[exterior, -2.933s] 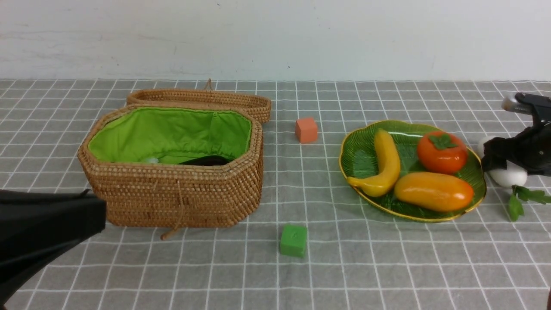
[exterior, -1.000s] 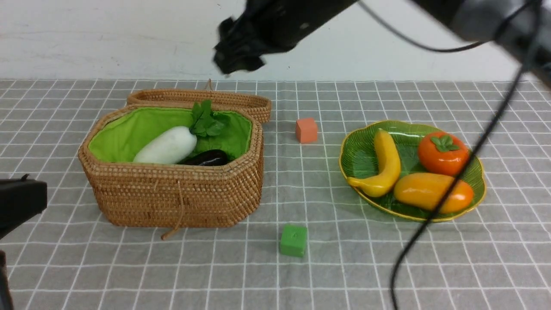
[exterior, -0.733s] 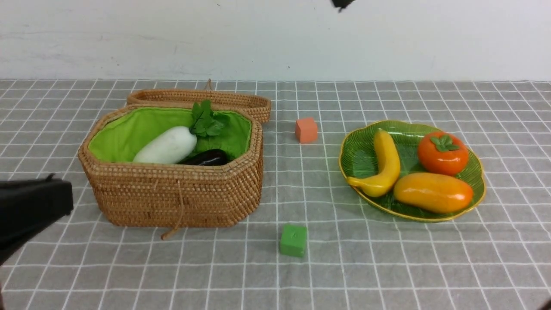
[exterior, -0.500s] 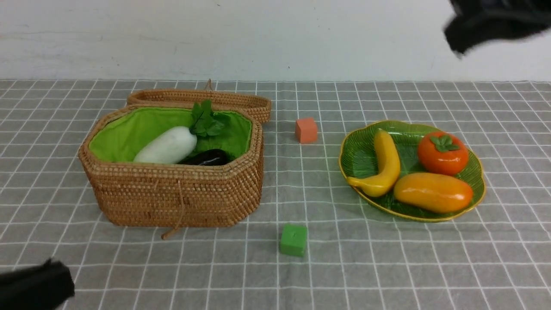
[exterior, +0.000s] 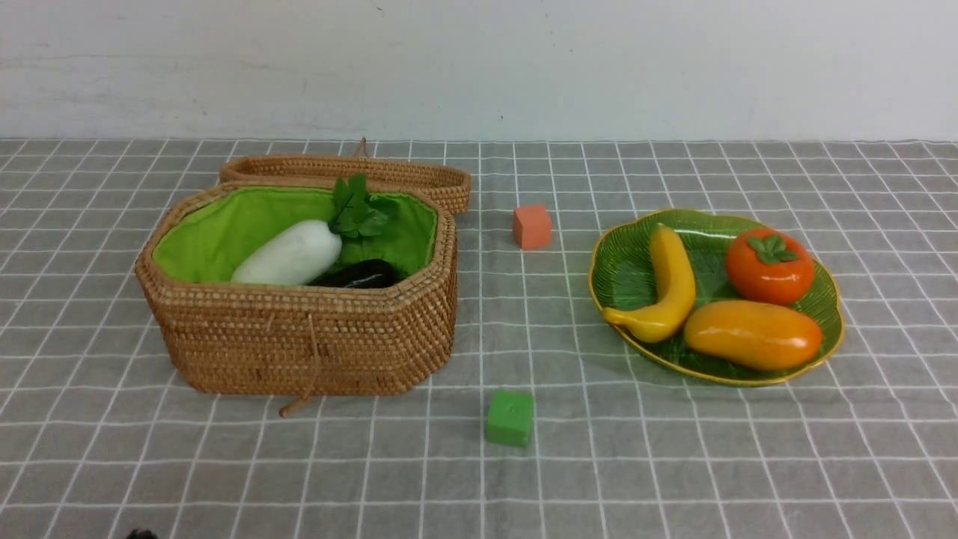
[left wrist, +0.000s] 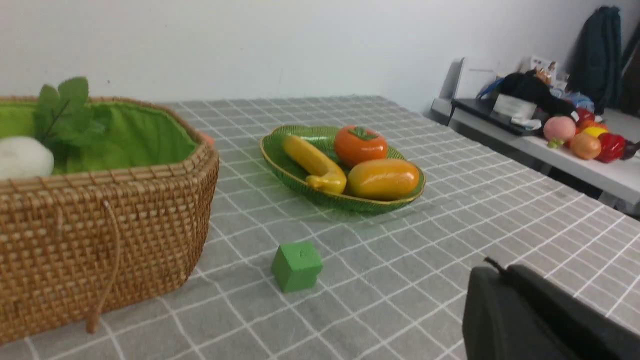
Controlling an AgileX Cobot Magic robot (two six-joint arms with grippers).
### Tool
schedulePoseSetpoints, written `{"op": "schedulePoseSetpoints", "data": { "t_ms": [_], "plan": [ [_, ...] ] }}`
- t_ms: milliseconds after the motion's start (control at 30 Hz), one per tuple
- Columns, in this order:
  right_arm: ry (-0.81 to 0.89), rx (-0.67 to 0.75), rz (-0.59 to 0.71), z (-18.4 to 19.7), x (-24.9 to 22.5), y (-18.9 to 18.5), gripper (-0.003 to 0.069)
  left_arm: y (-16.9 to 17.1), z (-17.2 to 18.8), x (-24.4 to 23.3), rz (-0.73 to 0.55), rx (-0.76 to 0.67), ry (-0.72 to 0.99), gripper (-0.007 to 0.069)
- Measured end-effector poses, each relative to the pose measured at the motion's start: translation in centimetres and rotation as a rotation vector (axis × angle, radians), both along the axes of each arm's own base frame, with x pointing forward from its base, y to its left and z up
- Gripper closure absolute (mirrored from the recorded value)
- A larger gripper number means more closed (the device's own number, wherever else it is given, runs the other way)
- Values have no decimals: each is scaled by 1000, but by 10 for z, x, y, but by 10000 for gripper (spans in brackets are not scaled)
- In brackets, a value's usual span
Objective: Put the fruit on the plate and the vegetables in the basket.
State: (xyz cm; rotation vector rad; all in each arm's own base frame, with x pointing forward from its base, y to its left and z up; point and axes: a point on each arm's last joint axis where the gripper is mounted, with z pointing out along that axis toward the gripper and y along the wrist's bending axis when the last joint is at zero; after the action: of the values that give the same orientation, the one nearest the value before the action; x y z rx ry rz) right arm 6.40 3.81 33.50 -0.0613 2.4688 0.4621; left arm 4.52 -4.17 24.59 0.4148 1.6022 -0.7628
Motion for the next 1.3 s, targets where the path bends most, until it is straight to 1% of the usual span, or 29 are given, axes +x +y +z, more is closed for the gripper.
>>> {"op": "schedulePoseSetpoints", "data": {
  "t_ms": [167, 400, 600, 700, 733, 833, 867, 900, 967, 1000, 1033, 1100, 1167, 1300],
  "plan": [
    [-93, 14, -13, -10, -4, -6, 658, 0, -7, 0, 2, 40, 43, 638],
    [-90, 4, -15, -15, -6, -8, 653, 1, -14, 0, 5, 85, 91, 638],
    [-114, -19, -27, -15, -5, -10, 651, 1, -14, 0, 5, 91, 97, 636],
    [-298, -68, -127, -23, 2, -22, 661, 1, -15, 0, 5, 91, 98, 635],
    [-313, -78, -127, -25, 2, -23, 662, 1, -15, 0, 5, 91, 98, 635],
    [-517, -160, -244, -70, 4, -35, 676, 1, -15, 0, 5, 91, 98, 635],
    [-553, -156, -266, -70, 3, -36, 676, 1, -15, 0, 5, 91, 98, 635],
    [-610, -185, -306, -99, -1, -39, 676, 1, -15, 0, 5, 92, 97, 635],
    [-675, -192, -344, -119, -4, -41, 676, 1, -15, 0, 5, 92, 97, 634],
    [-686, -202, -353, -136, -6, -41, 676, 1, -15, 0, 5, 92, 97, 633],
    [-699, -201, -356, -138, -7, -41, 676, 1, -15, 0, 5, 92, 97, 632],
    [-680, -207, -358, -154, -9, -41, 676, 1, -15, 0, 6, 94, 99, 630],
    [-637, -219, -349, -161, -11, -41, 676, 1, -15, 0, 7, 95, 100, 628],
    [-620, -228, -339, -161, -11, -41, 676, 1, -16, 0, 6, 101, 102, 625]
  ]
}}
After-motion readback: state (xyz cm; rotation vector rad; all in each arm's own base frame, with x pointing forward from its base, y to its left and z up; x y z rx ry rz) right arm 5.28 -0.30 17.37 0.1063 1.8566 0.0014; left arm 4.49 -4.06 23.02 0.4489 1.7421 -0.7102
